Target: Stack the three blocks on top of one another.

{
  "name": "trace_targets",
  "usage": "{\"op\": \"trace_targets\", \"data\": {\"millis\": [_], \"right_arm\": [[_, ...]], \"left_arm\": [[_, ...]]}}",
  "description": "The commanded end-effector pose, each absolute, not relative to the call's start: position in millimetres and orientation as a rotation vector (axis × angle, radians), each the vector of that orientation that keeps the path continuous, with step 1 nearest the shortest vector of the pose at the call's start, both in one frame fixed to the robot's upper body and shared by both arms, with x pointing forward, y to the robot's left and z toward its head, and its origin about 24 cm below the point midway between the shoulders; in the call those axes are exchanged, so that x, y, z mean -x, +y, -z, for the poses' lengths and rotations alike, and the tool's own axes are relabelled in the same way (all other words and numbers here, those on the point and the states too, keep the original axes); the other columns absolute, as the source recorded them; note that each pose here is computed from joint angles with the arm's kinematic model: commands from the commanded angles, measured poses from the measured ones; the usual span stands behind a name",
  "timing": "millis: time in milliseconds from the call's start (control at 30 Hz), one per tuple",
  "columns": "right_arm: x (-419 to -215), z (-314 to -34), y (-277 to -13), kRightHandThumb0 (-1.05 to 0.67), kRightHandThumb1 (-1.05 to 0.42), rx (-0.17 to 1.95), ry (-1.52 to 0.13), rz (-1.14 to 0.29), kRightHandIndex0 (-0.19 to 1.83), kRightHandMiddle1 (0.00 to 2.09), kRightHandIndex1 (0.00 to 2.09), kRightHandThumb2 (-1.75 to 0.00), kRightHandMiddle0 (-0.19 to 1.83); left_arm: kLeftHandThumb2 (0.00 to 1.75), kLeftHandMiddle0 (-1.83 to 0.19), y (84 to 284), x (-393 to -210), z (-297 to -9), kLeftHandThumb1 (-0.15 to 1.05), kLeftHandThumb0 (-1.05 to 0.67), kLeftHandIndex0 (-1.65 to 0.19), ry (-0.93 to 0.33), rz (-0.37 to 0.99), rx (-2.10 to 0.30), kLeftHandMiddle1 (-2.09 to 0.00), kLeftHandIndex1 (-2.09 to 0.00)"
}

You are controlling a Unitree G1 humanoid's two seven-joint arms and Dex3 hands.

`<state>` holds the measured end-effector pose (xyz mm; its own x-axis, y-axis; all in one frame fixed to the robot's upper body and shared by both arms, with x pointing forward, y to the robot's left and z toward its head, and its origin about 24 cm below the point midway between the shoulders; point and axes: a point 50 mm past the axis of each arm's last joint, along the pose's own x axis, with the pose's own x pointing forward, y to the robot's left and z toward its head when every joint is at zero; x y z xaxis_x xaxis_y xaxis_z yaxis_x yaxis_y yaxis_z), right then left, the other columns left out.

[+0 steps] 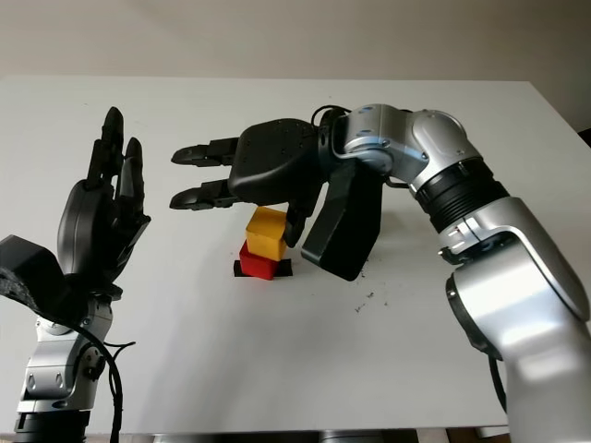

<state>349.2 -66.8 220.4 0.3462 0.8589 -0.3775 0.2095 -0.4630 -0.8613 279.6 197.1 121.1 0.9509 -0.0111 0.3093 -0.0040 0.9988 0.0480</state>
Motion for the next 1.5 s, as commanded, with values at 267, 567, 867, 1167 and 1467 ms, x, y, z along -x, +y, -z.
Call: {"op": "trace_targets", "data": {"millis": [267, 567, 867, 1167, 1467], "right_arm": [[-356, -241, -88, -0.68, -0.91, 1.939, -0.926, -1.021, -0.19, 0.06, 0.00, -0.05, -0.07], [-348, -271, -114, -0.73, -0.88, 1.937, -0.911, -0.931, -0.19, 0.07, 0.01, -0.05, -0.04], [-332, -305, -166, -0.69, -0.90, 1.919, -0.682, -0.726, -0.18, 0.10, 0.04, -0.06, 0.03], [-347, -272, -229, -0.79, -0.92, 1.577, -0.308, -0.543, -0.15, 0.12, 0.06, -0.06, 0.11], [-346, -225, -242, -0.66, -0.86, 1.539, -0.139, -0.490, -0.08, 0.10, 0.07, -0.04, 0.15]], "left_arm": [[0.59, 0.14, 198.6, -278.2, -123, 1.05, -0.81, 0.14, -0.326, -0.002, -0.058, -0.05, -0.06], [0.58, 0.14, 198.2, -279.9, -124, 1.05, -0.80, 0.14, -0.328, 0.009, -0.050, -0.05, -0.05], [0.57, 0.14, 198.6, -282.2, -124, 1.05, -0.81, 0.14, -0.320, 0.006, -0.040, -0.05, -0.05], [0.59, 0.16, 199.7, -281.1, -125, 1.05, -0.79, 0.16, -0.325, 0.012, -0.047, -0.05, -0.05], [0.60, 0.15, 201.6, -281.4, -125, 1.05, -0.77, 0.15, -0.333, 0.018, -0.047, -0.05, -0.05]]}}
